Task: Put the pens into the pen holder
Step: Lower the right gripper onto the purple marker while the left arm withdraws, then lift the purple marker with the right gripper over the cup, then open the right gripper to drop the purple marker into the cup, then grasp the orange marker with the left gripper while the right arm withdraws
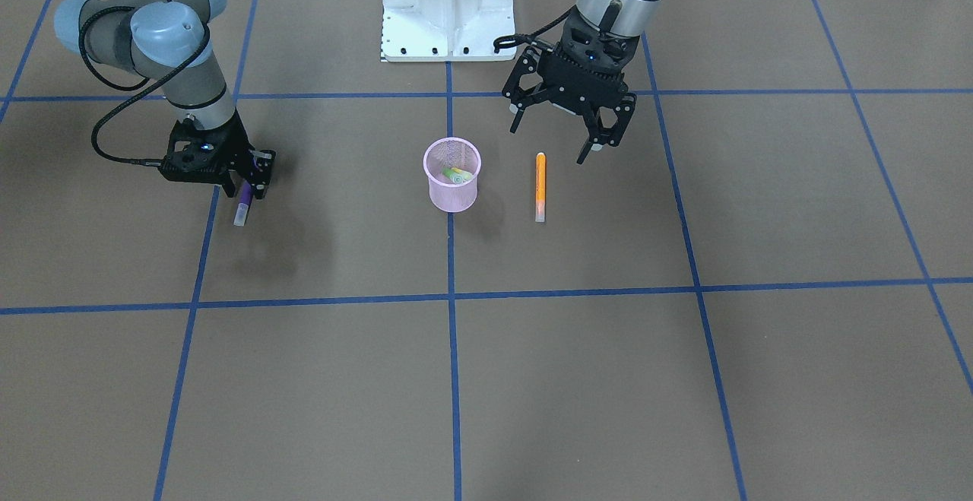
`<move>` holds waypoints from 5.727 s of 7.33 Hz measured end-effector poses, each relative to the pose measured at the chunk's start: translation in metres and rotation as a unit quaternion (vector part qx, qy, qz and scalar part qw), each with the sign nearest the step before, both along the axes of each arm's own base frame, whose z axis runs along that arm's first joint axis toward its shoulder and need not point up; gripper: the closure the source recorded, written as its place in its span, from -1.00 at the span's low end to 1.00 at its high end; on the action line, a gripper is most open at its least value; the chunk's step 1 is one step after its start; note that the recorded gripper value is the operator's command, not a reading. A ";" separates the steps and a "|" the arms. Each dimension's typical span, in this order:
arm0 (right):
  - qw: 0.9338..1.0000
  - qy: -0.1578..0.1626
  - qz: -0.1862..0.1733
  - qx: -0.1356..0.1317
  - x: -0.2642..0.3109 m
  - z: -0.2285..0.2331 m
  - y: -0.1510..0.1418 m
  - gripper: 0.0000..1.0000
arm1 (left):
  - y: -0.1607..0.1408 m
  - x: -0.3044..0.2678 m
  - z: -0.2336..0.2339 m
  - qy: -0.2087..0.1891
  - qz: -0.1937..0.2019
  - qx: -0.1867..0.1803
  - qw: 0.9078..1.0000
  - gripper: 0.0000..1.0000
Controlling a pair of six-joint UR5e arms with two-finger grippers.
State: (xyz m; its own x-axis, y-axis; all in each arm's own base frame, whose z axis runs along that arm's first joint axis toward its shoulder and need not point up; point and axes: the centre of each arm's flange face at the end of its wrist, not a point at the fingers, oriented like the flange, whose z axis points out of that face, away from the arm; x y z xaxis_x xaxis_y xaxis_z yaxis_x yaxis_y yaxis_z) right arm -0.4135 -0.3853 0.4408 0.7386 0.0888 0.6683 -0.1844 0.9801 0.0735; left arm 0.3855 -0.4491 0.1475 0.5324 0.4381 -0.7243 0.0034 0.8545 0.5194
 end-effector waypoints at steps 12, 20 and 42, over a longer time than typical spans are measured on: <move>0.953 -0.028 0.192 0.234 -0.002 -0.161 -0.026 1.00 | 0.016 0.036 0.018 -0.018 0.034 -0.005 0.999 -0.99; 0.889 -0.024 0.278 0.363 -0.150 -0.269 0.040 1.00 | 0.011 0.036 0.053 -0.064 0.072 0.047 0.994 -0.99; 0.995 -0.037 -0.019 0.096 0.153 -0.129 -0.182 -0.99 | 0.035 0.148 0.133 -0.109 -0.023 -0.172 0.979 -0.22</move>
State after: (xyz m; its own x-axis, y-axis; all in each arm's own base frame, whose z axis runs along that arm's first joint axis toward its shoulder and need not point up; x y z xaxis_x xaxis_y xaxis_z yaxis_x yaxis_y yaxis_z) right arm -0.2605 -0.5669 0.3120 0.6877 -0.0725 0.7224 -0.1588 0.9559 0.2470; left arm 0.5336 -0.4145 0.2808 0.7037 0.1609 -0.6920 -0.0335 0.9805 0.1938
